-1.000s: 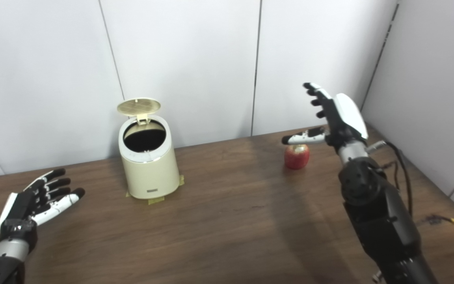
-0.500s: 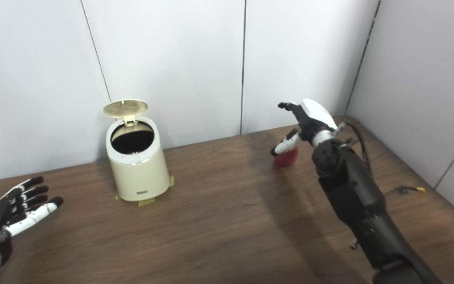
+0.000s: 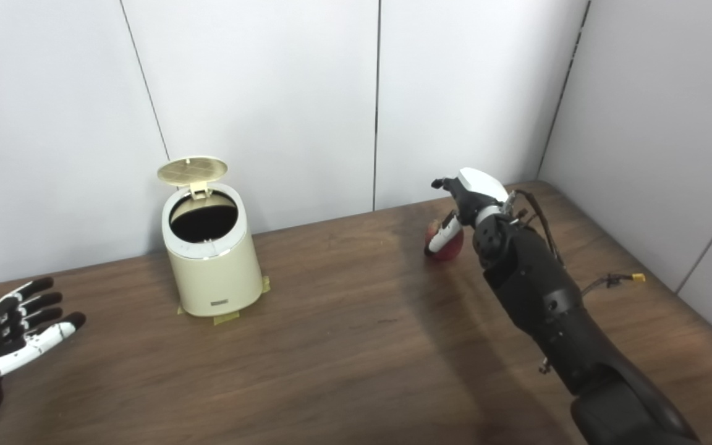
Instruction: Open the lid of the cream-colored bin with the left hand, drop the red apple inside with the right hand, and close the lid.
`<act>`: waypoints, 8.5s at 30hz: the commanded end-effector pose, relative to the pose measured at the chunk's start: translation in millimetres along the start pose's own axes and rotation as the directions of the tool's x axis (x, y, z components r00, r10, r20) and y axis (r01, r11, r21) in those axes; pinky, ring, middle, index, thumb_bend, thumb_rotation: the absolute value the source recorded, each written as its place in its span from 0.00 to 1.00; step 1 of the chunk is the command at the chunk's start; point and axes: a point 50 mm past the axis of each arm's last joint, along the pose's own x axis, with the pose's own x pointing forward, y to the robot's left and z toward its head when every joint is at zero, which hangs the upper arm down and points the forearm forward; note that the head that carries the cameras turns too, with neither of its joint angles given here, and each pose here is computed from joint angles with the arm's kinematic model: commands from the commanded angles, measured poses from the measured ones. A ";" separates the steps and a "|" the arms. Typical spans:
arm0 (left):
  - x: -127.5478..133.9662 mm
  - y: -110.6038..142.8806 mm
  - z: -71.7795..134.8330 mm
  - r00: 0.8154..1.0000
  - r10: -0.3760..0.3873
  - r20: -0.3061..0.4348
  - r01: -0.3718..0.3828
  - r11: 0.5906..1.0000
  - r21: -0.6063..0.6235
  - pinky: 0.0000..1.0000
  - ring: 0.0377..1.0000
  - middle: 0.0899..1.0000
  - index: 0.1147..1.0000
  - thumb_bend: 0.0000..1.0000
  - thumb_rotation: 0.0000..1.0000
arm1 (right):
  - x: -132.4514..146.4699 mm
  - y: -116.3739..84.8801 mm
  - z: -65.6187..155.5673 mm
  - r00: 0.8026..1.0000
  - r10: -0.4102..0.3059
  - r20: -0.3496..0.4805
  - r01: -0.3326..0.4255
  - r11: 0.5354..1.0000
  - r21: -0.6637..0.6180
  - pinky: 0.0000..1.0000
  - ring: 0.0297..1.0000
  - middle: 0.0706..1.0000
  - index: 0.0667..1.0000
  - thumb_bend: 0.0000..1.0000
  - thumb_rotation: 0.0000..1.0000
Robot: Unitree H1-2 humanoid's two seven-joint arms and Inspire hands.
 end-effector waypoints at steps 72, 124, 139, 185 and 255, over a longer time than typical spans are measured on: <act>-0.2 12.6 25.9 0.996 0.012 0.084 -0.018 0.998 0.067 0.72 0.80 0.82 0.84 0.64 0.14 | 12.8 25.2 -15.8 0.965 -0.227 0.132 0.228 0.974 0.008 0.52 0.42 0.47 0.44 0.52 0.00; -7.6 -31.6 4.5 0.997 0.020 0.072 -0.023 0.999 0.045 0.66 0.73 0.77 0.82 0.76 0.24 | -77.0 -54.4 244.0 0.563 -0.406 0.720 0.285 0.913 0.292 0.39 0.38 0.45 0.48 0.50 0.00; -12.5 -38.2 4.8 0.998 0.025 0.060 -0.026 0.999 0.027 0.68 0.74 0.78 0.82 0.76 0.24 | -77.7 -28.9 287.8 0.538 -0.338 0.772 0.197 0.941 0.274 0.37 0.38 0.46 0.47 0.50 0.00; -8.0 -40.0 7.3 0.997 0.033 0.067 -0.035 0.999 0.039 0.65 0.73 0.77 0.82 0.75 0.25 | -43.1 4.3 285.2 0.645 -0.249 0.723 0.142 0.968 0.206 0.31 0.38 0.46 0.48 0.50 0.00; -10.2 -51.4 10.2 0.997 0.038 0.068 -0.042 0.998 0.052 0.64 0.73 0.76 0.81 0.72 0.21 | -45.4 15.3 277.7 0.701 -0.093 0.707 0.068 0.996 0.063 0.55 0.65 0.69 0.69 0.80 0.24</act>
